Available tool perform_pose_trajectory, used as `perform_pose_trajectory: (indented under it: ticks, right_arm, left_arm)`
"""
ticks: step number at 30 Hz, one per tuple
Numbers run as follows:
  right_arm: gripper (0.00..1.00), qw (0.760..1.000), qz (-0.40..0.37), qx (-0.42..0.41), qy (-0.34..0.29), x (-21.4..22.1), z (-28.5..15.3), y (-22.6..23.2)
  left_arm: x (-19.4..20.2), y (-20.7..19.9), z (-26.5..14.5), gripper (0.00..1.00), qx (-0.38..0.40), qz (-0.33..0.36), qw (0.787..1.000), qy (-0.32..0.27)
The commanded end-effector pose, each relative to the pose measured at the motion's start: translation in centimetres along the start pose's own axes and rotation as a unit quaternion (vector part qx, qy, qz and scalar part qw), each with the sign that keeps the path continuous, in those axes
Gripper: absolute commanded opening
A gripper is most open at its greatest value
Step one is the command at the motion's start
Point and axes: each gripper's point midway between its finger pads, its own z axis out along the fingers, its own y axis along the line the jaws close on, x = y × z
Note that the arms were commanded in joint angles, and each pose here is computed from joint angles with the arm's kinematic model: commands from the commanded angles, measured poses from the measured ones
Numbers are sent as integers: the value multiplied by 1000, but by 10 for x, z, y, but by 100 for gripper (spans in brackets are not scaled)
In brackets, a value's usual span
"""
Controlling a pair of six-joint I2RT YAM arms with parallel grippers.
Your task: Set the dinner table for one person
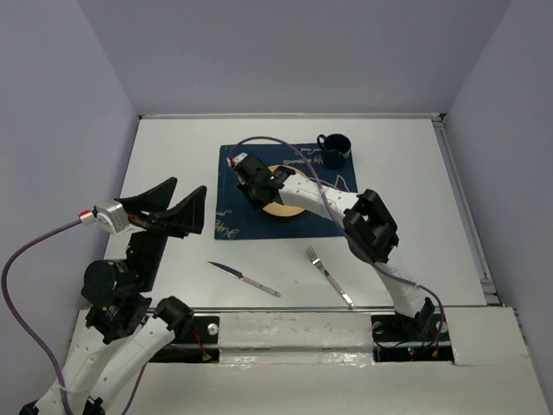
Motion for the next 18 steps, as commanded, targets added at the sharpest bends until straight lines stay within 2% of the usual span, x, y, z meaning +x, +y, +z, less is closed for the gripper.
perform_pose_trajectory:
  ticks: [1,6,14,15,16,18]
  right_arm:
    - [0,998,-47,0,-32,-38,-8,-2]
    - [0,998,-57,-2,-13,-26,17,7]
    - [0,999,-47,13,-6,-17,19,2]
    - [3,999,-47,15,-4,-14,18,1]
    - [14,999,-45,15,-3,-13,18,1]
    - [25,999,-40,19,0,-10,16,-1]
  left_arm:
    - [-12,-1,1,99,2,5,1000,-25]
    - [-12,-1,1,99,1,5,1000,-25]
    - [-9,-1,2,99,2,7,1000,-20]
    - [-8,-1,2,99,2,6,1000,-20]
    - [-9,-1,2,99,2,6,1000,-20]
    - [-7,-1,3,99,1,5,1000,-18]
